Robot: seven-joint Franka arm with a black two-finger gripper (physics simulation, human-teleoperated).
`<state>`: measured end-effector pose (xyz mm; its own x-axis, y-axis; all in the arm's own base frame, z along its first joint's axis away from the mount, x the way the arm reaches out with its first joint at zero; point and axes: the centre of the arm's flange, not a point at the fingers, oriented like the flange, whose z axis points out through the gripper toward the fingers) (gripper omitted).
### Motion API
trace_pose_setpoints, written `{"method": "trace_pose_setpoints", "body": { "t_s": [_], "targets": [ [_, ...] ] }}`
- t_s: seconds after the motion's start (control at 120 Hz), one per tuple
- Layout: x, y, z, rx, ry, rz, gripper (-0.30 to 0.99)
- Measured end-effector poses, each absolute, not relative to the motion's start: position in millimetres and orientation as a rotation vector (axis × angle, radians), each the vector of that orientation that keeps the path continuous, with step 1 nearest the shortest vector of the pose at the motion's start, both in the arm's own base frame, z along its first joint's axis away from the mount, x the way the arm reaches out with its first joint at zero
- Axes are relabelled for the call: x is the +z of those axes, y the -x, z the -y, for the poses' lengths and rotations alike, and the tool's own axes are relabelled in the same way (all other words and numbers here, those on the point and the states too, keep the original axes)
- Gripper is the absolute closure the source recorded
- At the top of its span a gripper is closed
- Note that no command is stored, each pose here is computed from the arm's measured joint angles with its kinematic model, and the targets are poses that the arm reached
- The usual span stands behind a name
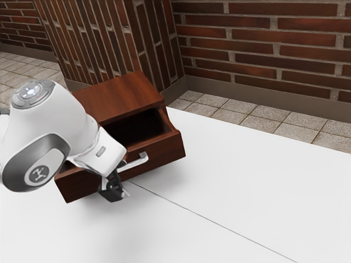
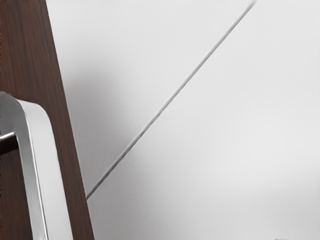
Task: Pull the drawer handle with one arm to open the drawer
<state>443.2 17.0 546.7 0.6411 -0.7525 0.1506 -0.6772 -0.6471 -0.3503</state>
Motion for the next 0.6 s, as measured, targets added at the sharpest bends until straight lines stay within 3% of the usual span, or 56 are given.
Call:
{"method": "trace_pose_setpoints", "body": {
  "t_s": [0.233,0.383,0.433,0.508,0.6],
  "targets": [
    [558.3,-437.1,-11.5,-0.443,2.588,-1.169,0.05],
    [603.9,-414.4,-12.4,-0.542,2.560,-1.136,0.02],
    [635.9,-416.2,-11.9,-0.609,2.574,-1.103,0.02],
    [725.6,-450.9,-0.5,-0.654,2.609,-1.024,0.01],
    [776.5,-468.2,17.1,-0.561,2.719,-0.932,0.01]
  ]
}}
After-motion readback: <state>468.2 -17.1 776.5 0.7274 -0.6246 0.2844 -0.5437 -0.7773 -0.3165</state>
